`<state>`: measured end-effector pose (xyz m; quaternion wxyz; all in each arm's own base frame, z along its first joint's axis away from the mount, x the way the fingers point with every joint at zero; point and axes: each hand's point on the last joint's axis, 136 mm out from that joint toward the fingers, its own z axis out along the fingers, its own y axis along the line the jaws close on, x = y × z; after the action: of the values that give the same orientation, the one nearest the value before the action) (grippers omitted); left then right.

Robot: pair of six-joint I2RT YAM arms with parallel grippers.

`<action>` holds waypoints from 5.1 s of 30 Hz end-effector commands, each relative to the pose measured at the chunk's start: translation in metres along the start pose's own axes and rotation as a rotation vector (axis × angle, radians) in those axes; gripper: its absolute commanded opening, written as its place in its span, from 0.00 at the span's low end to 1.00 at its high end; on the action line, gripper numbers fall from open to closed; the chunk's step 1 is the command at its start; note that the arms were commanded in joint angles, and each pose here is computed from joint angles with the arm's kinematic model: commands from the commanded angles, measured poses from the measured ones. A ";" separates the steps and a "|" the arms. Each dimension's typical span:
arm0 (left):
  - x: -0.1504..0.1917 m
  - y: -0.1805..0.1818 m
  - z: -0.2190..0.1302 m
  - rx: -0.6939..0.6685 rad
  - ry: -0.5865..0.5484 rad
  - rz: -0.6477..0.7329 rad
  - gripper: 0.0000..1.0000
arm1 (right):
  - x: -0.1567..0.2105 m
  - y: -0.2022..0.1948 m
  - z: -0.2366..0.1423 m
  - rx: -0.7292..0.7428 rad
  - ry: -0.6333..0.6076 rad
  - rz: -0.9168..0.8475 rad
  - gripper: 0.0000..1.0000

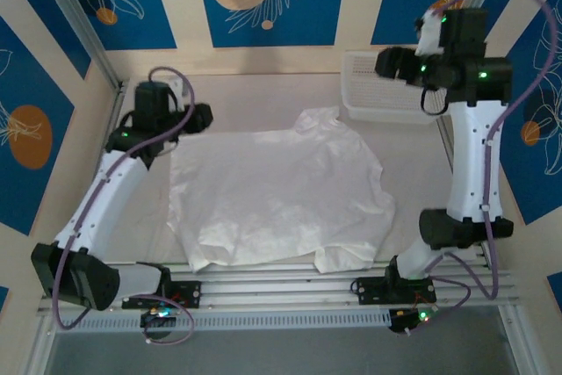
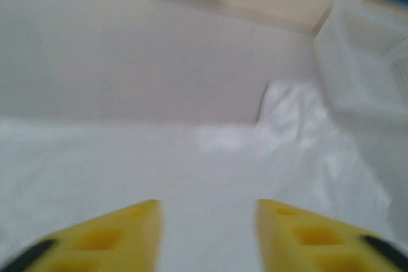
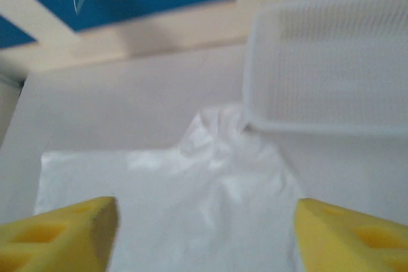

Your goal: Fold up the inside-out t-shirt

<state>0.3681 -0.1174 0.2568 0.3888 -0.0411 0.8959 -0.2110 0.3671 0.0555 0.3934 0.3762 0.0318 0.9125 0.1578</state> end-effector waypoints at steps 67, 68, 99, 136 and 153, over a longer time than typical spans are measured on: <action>0.151 -0.031 0.041 -0.069 0.266 0.211 0.41 | 0.391 -0.085 0.104 0.498 0.572 0.573 0.42; 0.156 -0.033 0.043 -0.071 0.277 0.216 0.41 | 0.390 -0.080 0.106 0.479 0.579 0.571 0.36; 0.160 0.038 0.034 -0.352 0.278 0.094 0.49 | 0.331 -0.070 0.129 0.422 0.409 0.693 0.24; 0.169 0.025 0.048 -0.267 0.314 0.116 0.50 | 0.398 0.012 0.184 0.328 0.659 0.371 0.01; 0.168 0.029 0.040 -0.277 0.301 0.140 0.50 | 0.314 0.022 0.221 0.292 0.575 0.340 0.34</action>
<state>0.2862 -0.1504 0.1069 0.2532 -0.0088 0.9647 -0.0715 0.3025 0.2064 0.0231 0.0594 0.2063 0.9701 0.1133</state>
